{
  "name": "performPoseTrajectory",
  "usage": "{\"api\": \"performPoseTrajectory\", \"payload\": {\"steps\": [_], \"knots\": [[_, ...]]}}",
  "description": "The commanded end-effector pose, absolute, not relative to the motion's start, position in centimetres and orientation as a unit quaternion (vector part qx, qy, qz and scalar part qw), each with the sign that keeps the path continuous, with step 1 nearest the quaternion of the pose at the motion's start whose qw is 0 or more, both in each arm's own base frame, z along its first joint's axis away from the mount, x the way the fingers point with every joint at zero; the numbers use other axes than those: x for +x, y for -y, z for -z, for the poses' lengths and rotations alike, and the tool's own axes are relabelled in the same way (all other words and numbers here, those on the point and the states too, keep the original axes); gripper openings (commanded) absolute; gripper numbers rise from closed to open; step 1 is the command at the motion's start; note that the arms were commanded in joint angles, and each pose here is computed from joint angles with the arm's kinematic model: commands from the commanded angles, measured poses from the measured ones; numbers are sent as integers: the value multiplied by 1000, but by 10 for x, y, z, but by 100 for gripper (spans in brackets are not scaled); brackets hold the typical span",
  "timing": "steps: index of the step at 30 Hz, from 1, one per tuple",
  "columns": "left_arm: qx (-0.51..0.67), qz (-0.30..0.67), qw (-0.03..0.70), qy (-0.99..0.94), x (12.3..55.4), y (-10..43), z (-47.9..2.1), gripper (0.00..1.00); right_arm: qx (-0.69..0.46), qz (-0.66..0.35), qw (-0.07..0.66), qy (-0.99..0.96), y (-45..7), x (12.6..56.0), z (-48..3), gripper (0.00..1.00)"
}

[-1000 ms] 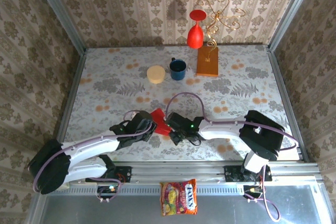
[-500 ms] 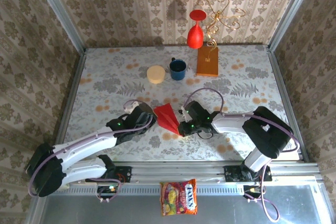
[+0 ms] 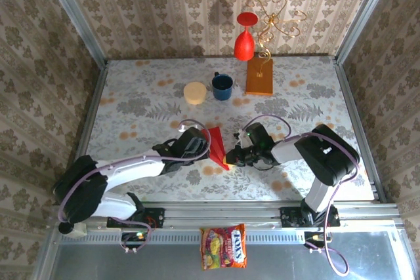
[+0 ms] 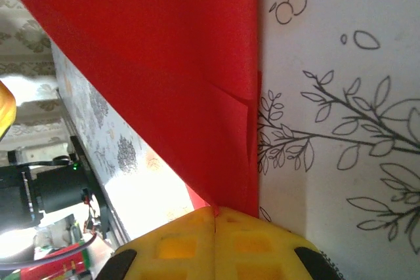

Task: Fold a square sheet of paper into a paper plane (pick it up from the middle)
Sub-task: Fourth fold the wing at the center of the table.

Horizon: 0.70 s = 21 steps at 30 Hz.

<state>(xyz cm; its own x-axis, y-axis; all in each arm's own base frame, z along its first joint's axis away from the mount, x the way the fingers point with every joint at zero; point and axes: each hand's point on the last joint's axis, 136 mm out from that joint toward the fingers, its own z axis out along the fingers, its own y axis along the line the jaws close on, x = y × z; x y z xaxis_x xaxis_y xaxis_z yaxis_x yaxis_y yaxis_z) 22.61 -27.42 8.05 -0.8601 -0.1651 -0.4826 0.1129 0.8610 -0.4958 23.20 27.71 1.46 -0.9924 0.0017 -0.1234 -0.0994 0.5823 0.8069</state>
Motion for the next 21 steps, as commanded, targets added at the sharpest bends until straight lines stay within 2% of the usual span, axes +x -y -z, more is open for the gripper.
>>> {"api": "performPoseTrajectory", "payload": {"steps": [1, 8, 21], "knots": [[59, 292, 284, -911, 232, 302, -96, 0, 28, -403, 1, -915, -253, 209, 29, 0], [78, 305, 271, -910, 243, 320, -87, 0, 40, -401, -1, -915, -249, 207, 35, 0], [53, 316, 285, -903, 242, 313, -76, 0, 71, -406, -10, -911, -239, 207, 47, 0]]}}
